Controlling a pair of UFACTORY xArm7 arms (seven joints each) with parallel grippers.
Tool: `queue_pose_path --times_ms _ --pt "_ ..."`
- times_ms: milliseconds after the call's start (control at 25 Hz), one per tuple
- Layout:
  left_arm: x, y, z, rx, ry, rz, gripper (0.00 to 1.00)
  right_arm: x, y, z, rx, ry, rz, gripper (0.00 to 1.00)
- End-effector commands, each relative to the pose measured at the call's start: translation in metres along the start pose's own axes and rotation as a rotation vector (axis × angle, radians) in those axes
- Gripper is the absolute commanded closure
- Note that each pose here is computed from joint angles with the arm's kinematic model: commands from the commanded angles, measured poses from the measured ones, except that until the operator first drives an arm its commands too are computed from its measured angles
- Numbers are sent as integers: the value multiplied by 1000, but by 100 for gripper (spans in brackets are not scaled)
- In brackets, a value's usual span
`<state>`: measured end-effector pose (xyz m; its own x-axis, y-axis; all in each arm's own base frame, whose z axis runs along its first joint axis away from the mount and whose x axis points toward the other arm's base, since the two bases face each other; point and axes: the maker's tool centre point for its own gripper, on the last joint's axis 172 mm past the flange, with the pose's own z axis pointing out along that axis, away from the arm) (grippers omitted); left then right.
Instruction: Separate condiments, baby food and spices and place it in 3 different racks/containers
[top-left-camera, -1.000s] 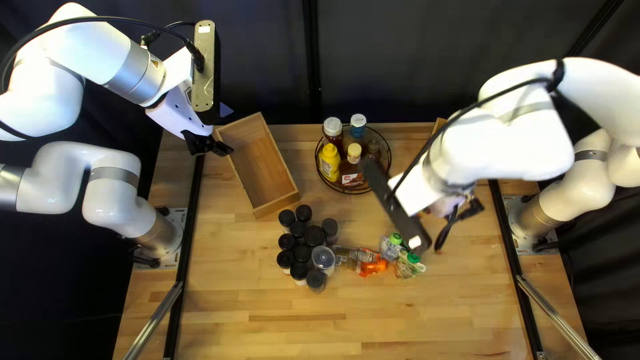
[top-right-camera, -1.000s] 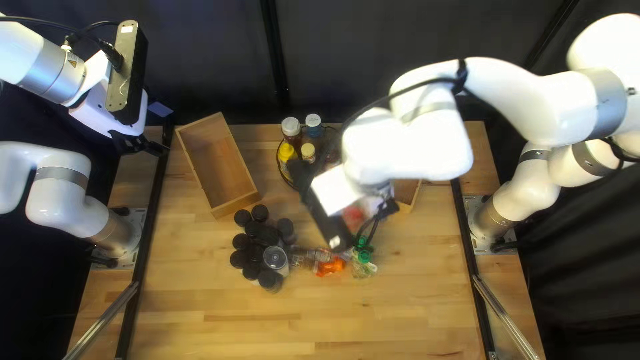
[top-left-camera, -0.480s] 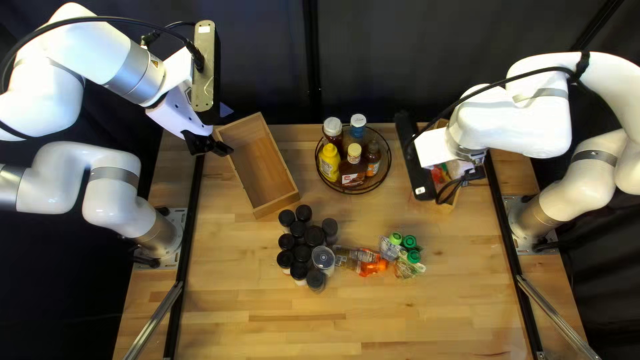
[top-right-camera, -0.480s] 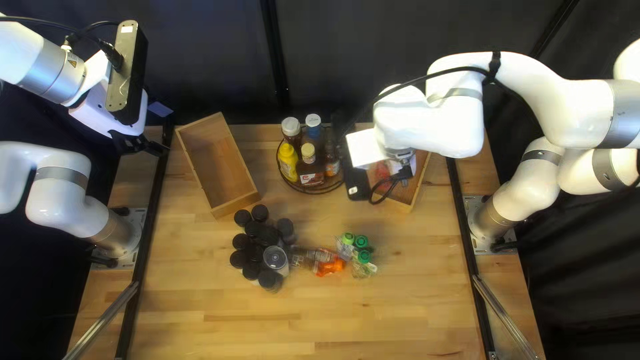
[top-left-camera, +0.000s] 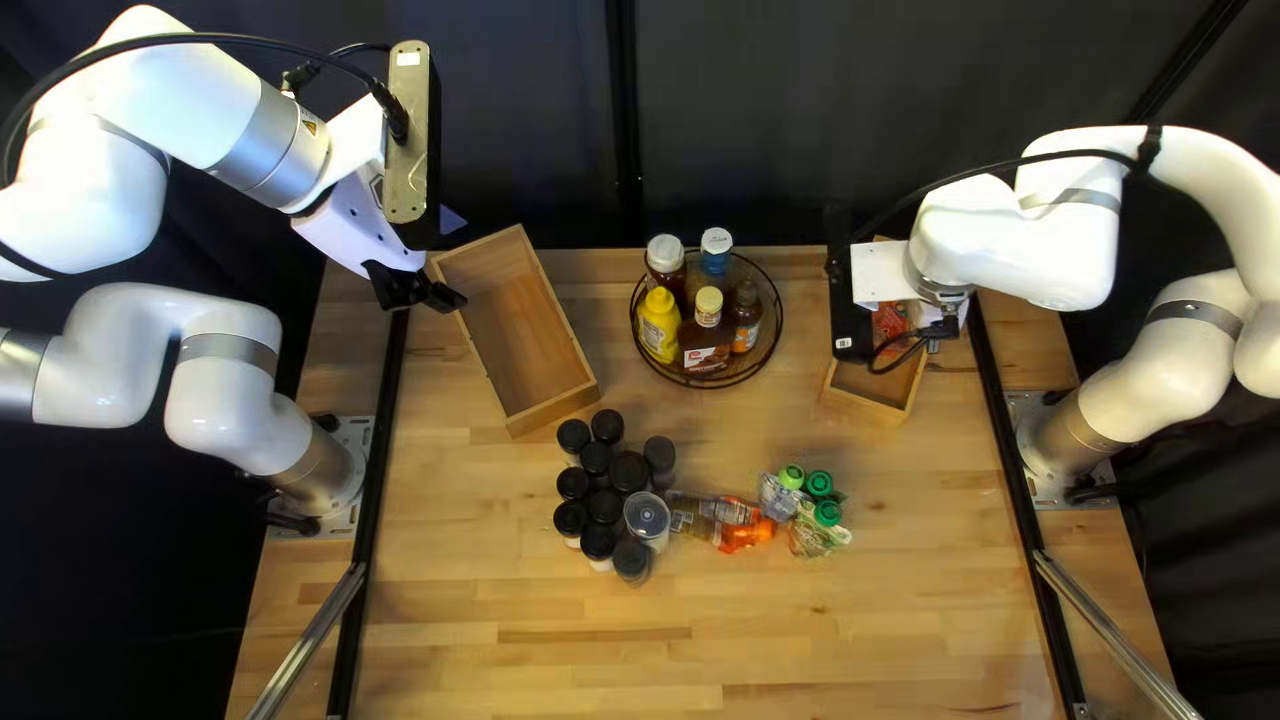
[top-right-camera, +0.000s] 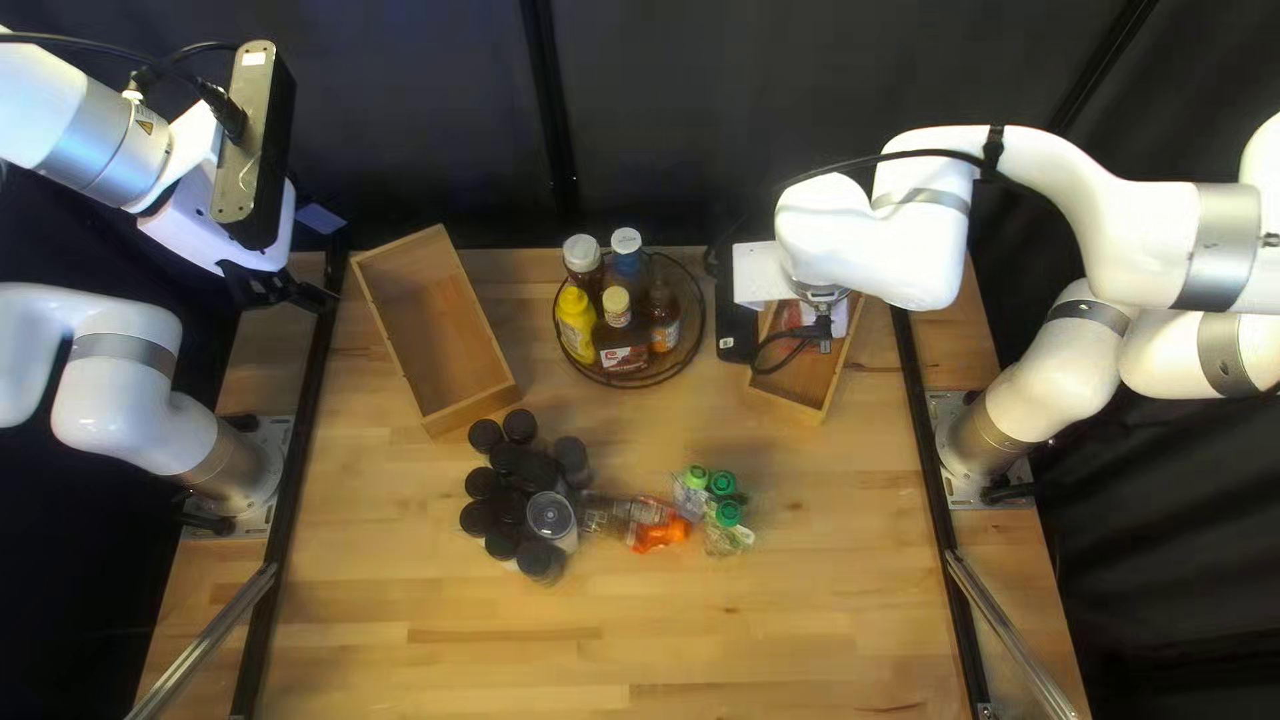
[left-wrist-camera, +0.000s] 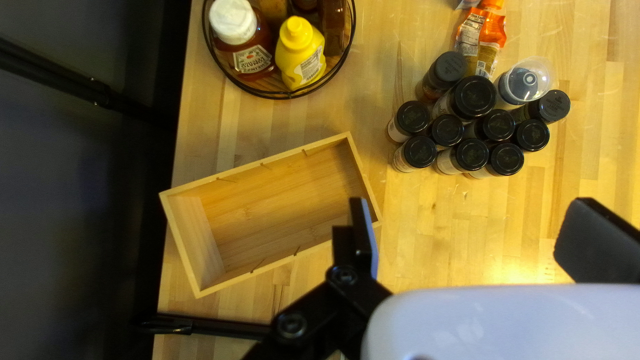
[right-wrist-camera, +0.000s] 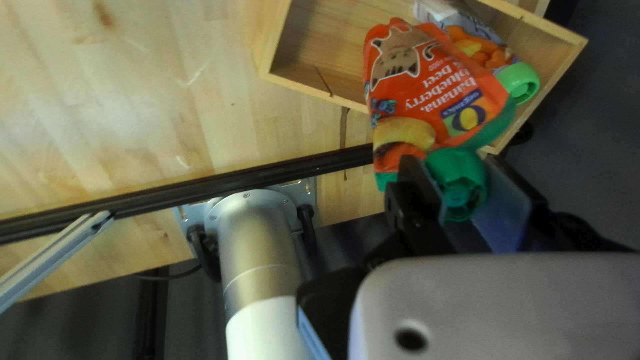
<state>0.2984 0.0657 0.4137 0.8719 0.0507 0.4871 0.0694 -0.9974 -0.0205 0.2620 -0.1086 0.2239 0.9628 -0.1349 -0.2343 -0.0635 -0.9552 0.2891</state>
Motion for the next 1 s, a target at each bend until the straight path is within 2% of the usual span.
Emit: queue_pose_path --times_ms 40,320,800,840,880,920,960,1000 --pt "0 0 0 0 0 0 0 5 -1 17 2 -14 11 100" --pt "0 0 0 0 0 0 0 17 -8 42 15 -10 -2 100" --pt "0 0 0 0 0 0 0 43 -13 67 41 10 -39 98" --pt "0 0 0 0 0 0 0 45 -13 67 43 10 -42 93" --pt "0 0 0 0 0 0 0 46 -13 68 44 11 -45 69" --pt "0 0 0 0 0 0 0 46 -13 67 45 11 -47 26" --pt "0 0 0 0 0 0 0 45 -13 65 45 12 -49 18" --pt "0 0 0 0 0 0 0 44 -15 61 47 16 -54 0"
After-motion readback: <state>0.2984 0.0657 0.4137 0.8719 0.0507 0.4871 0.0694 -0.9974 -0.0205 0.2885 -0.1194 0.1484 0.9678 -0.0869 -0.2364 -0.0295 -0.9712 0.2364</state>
